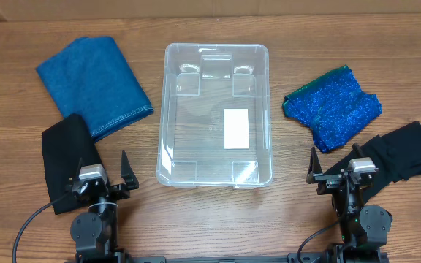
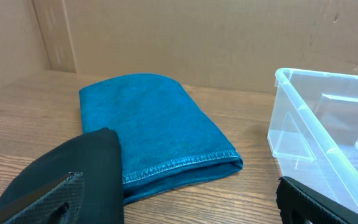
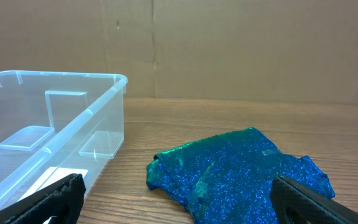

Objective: Pack container
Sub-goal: 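Move both grippers forward toward the cloths beside the bin, then grasp the sparkly blue-green cloth with the right gripper, then lift the sparkly cloth and place it into the bin's left side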

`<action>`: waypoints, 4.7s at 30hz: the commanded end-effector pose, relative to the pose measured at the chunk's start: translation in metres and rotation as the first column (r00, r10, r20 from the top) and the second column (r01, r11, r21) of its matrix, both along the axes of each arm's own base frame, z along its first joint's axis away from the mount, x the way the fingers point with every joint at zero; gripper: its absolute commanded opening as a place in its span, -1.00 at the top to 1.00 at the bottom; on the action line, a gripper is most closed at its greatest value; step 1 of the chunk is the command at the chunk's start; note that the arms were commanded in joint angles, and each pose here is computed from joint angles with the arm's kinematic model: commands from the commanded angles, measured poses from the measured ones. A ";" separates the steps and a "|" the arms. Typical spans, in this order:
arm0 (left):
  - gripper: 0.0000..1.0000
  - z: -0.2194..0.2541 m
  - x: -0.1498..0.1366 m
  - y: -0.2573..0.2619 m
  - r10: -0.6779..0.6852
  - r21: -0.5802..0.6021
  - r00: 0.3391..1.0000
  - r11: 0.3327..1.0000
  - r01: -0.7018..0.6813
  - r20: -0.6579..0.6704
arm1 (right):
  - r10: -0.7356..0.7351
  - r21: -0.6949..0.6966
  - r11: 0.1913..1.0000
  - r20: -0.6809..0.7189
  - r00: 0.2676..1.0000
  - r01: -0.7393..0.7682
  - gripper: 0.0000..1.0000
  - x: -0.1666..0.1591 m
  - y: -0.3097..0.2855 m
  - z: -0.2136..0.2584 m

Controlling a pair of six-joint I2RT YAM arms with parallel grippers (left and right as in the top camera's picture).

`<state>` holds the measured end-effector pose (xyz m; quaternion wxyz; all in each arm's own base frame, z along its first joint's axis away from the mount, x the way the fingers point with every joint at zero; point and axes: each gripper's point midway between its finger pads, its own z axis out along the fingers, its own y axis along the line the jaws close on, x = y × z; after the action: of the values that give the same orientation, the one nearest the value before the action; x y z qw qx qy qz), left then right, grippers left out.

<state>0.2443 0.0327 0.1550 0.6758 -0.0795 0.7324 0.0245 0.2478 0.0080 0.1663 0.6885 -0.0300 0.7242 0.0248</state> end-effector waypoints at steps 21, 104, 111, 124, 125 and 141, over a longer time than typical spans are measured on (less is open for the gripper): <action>-1.00 0.002 0.000 0.002 0.007 -0.010 1.000 1.000 -0.007 0.013 | 0.007 0.005 1.000 0.006 1.000 -0.007 -1.00 0.000 0.002 -0.001; -1.00 0.125 0.128 0.017 0.003 -0.162 0.864 0.982 -0.098 -0.503 | 0.357 0.555 0.671 -0.823 0.441 0.492 0.92 0.175 -0.095 -0.119; -1.00 0.125 0.128 0.017 0.003 -0.162 0.864 0.982 -0.098 -0.503 | 0.373 0.574 0.809 -0.666 0.646 0.125 0.92 0.214 -0.041 0.050; -1.00 0.125 0.128 0.017 0.003 -0.162 0.864 0.982 -0.098 -0.504 | 0.618 0.425 0.786 -0.514 0.595 -0.448 0.93 0.184 0.176 0.176; -1.00 0.124 0.128 0.017 0.003 -0.162 0.864 0.982 -0.098 -0.504 | 0.622 0.422 0.783 -0.538 0.569 -0.458 0.93 0.179 0.188 0.167; -1.00 0.121 0.125 0.017 0.002 -0.162 0.855 0.982 -0.101 -0.519 | 0.542 0.398 0.802 -0.798 0.263 -0.445 0.93 0.186 0.268 -0.015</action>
<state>0.3673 0.0467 0.2639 0.4314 -0.1598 0.8879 -0.0080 0.4275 0.2743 0.1522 0.1531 -0.1976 0.9268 0.2802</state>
